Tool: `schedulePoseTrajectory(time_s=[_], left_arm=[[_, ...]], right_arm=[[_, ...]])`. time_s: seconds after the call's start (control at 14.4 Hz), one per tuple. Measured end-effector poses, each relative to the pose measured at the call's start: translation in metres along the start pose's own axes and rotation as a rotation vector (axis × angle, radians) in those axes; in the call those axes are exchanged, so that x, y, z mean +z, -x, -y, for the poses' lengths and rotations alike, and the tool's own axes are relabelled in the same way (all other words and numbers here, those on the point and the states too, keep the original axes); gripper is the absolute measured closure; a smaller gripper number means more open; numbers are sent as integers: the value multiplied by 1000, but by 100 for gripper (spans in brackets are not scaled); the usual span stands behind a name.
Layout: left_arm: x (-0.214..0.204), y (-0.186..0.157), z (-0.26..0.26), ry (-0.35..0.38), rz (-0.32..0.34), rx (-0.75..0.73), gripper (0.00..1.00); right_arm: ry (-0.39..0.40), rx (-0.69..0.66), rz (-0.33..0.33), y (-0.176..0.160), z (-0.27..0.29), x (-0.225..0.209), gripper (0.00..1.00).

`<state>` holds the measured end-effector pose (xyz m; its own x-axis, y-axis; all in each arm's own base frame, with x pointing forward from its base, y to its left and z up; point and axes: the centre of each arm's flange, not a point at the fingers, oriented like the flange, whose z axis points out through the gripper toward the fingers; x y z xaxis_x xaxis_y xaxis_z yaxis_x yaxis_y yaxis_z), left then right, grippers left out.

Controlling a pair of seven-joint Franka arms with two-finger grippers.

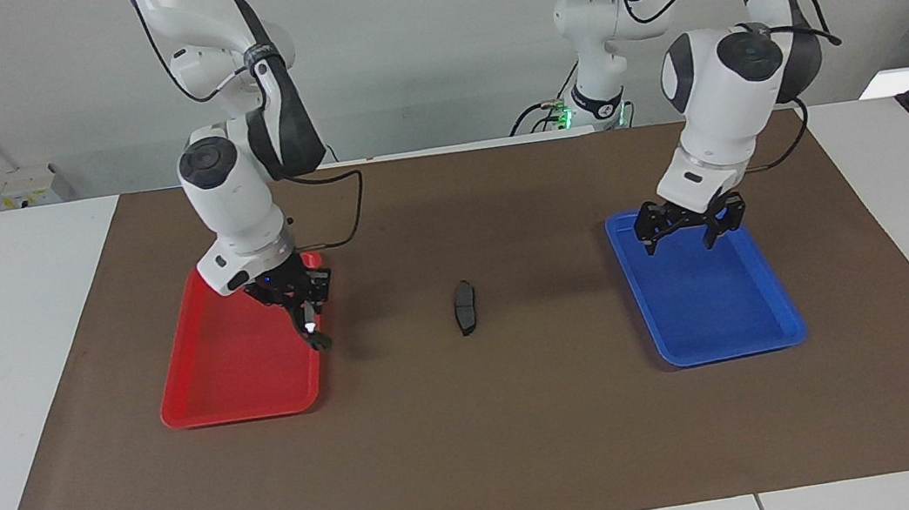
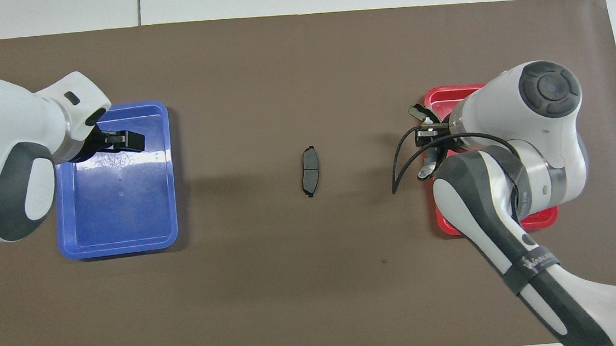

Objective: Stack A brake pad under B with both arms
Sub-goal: 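Set the dark pad mid-table while the right gripper lifts the curved pad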

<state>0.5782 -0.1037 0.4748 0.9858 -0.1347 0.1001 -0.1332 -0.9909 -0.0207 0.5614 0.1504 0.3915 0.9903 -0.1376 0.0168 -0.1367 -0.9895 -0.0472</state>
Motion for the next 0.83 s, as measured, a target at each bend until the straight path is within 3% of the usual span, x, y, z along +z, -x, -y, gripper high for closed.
schedulePoseTrajectory(time_s=[0.28,0.56,0.83], left_arm=[[-23,3,50,-6,-32,-62,1],[-48,4,66,-9,-1,-89,1],[-74,6,90,-12,38,-83,1]], right_arm=[[4,25,9,21,66,11,57],[9,71,5,27,148,34,57],[22,77,11,33,186,66,57]])
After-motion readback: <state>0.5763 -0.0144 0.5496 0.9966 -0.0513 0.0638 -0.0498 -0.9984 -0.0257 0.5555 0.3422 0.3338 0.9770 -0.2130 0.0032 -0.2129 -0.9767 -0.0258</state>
